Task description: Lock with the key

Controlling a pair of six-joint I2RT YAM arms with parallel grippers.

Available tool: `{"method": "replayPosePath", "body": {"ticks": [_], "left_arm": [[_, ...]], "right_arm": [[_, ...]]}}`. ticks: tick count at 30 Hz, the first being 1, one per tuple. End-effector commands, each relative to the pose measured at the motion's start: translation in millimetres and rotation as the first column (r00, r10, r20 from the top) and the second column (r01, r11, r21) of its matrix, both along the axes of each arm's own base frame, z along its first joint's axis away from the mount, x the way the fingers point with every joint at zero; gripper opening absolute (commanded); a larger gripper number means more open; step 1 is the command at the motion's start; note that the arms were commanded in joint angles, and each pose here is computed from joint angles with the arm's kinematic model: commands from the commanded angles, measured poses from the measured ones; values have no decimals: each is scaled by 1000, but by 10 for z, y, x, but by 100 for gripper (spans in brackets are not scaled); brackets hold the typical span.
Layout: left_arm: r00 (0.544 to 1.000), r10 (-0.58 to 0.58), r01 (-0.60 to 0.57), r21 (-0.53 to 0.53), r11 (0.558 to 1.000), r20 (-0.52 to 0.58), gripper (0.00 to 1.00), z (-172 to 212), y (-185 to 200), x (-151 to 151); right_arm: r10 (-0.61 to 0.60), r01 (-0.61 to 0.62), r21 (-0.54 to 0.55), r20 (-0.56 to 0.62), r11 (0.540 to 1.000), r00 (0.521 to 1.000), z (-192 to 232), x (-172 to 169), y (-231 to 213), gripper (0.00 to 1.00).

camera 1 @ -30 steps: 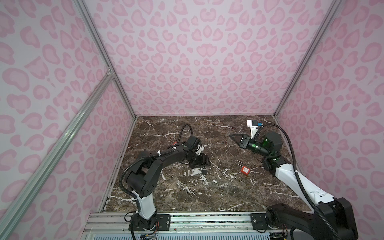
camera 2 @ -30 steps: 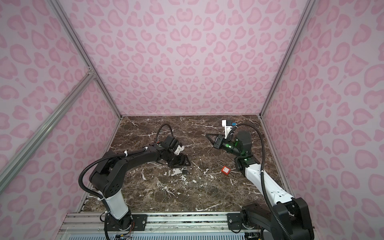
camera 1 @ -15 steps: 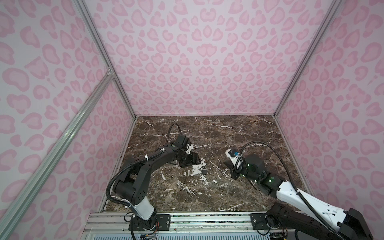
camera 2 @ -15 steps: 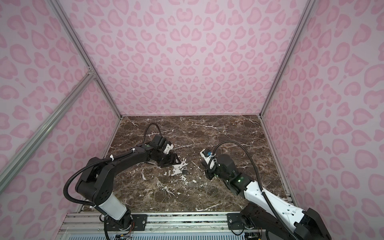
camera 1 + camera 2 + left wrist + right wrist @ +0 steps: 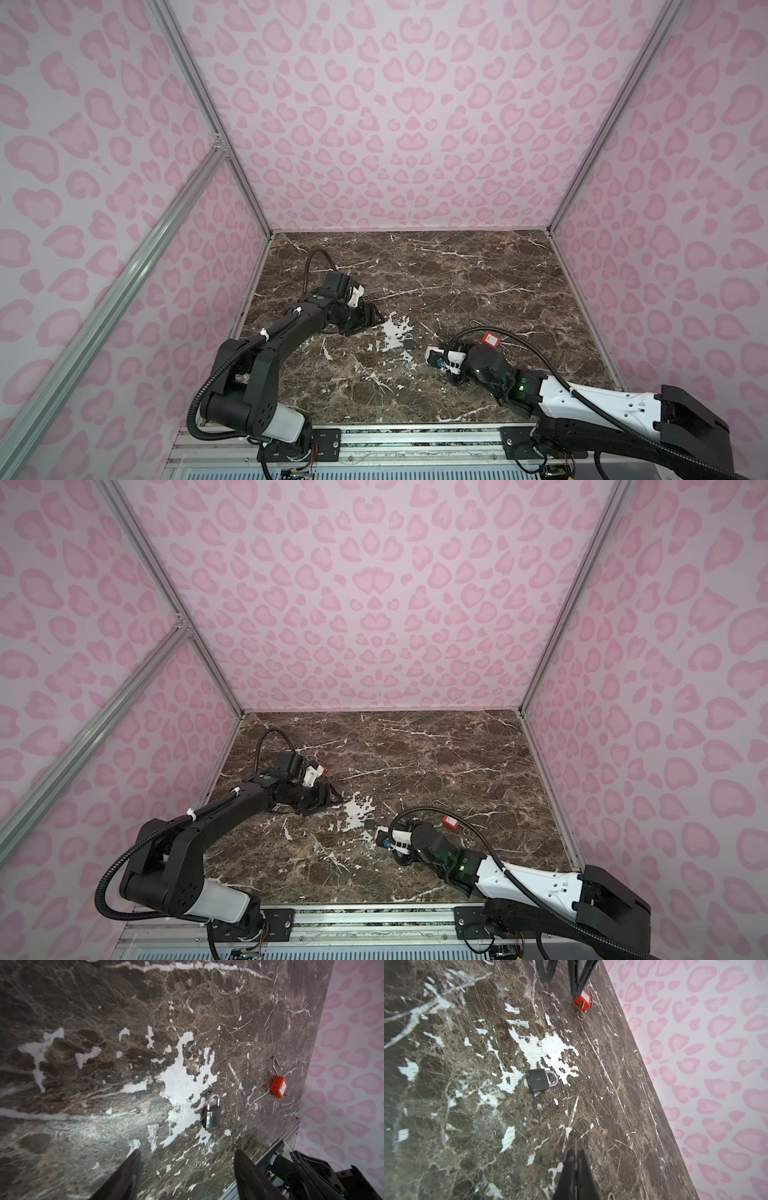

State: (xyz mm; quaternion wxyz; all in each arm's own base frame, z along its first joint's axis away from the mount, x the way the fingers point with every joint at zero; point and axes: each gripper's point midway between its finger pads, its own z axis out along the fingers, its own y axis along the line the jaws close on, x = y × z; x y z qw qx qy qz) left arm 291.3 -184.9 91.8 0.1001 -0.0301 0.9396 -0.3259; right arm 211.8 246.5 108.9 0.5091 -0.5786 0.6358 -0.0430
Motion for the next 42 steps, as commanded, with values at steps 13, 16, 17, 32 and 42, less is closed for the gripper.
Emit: {"method": "replayPosePath", "body": {"ticks": [13, 16, 17, 32, 42], "left_arm": [[997, -77, 77, -21, 997, 15, 71, 36, -33, -54], [997, -82, 82, -27, 996, 6, 71, 20, -32, -88], [997, -81, 81, -29, 996, 3, 71, 16, -29, -96], [996, -92, 91, -50, 995, -3, 71, 24, -72, -65], [996, -91, 91, -55, 994, 1, 71, 45, -67, -71]], "right_arm": [[33, -29, -139, 25, 990, 999, -223, 259, 523, 0], [24, -22, -145, 17, 989, 1000, -302, 306, 508, 0], [28, -27, -145, 3, 989, 1000, -340, 306, 505, 0], [32, -43, -136, -85, 990, 996, -524, 411, 512, 0], [8, -28, -209, -98, 978, 995, -641, 487, 523, 0]]}}
